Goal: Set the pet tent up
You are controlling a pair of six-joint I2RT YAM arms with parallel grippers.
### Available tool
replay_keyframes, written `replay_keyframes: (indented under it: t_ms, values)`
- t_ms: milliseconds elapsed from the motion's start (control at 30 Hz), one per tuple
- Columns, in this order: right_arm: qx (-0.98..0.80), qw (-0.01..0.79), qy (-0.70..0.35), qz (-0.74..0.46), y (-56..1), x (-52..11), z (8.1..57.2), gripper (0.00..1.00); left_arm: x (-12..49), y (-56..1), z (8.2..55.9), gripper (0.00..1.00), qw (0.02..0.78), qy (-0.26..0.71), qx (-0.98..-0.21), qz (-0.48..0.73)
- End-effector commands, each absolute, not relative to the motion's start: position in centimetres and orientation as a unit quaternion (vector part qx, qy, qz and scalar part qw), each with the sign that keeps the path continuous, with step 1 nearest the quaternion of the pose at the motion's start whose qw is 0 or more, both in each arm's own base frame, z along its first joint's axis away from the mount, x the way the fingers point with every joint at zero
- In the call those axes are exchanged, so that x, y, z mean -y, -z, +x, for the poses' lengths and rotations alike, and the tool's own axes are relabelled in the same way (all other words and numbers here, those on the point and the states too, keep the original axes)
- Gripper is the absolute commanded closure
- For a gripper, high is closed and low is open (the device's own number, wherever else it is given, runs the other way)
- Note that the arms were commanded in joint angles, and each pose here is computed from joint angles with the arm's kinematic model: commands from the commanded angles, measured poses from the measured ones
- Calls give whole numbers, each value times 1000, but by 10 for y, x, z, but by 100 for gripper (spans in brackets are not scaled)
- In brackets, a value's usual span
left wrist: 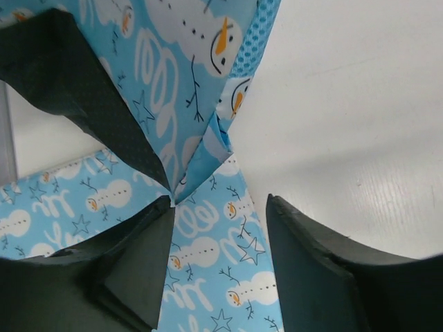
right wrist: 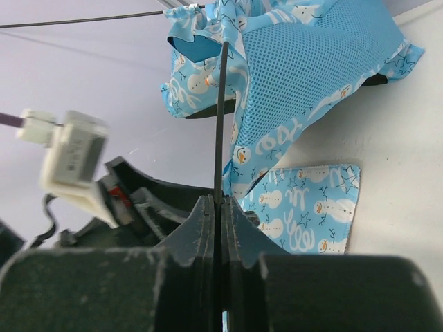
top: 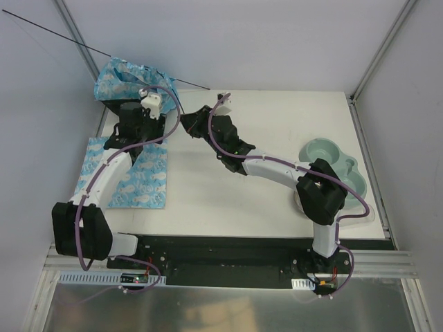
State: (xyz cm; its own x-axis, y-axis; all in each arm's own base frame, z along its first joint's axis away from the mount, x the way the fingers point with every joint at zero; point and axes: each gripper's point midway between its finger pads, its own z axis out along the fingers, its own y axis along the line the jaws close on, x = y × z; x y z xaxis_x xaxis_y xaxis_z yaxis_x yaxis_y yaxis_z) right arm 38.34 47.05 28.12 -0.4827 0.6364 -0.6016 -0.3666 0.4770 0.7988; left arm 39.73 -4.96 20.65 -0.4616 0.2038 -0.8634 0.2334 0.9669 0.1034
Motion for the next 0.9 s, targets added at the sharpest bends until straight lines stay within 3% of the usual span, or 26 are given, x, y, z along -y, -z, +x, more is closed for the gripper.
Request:
replay_keyframes:
  t_ms: [0, 100, 233, 367, 467, 867]
  values:
    - [-641, 526, -546, 115, -348, -458, 382, 100, 52, -203, 409, 48, 496, 23, -859, 126]
    - [-643, 524, -546, 117, -347, -457, 382, 100, 51, -201, 416, 58, 493, 24, -861, 121]
    - [-643, 524, -546, 117, -347, -457, 382, 100, 46, -199, 423, 59, 492, 12, -863, 110]
    - [-644, 521, -547, 118, -346, -457, 381, 100, 40, -204, 425, 44, 502, -5, -859, 103]
    - [-645, 519, -548, 119, -345, -458, 381, 100, 36, -207, 425, 40, 509, -15, -855, 99]
    - [-648, 512, -550, 124, -340, -461, 383, 100, 40, -199, 431, 71, 502, -6, -859, 99]
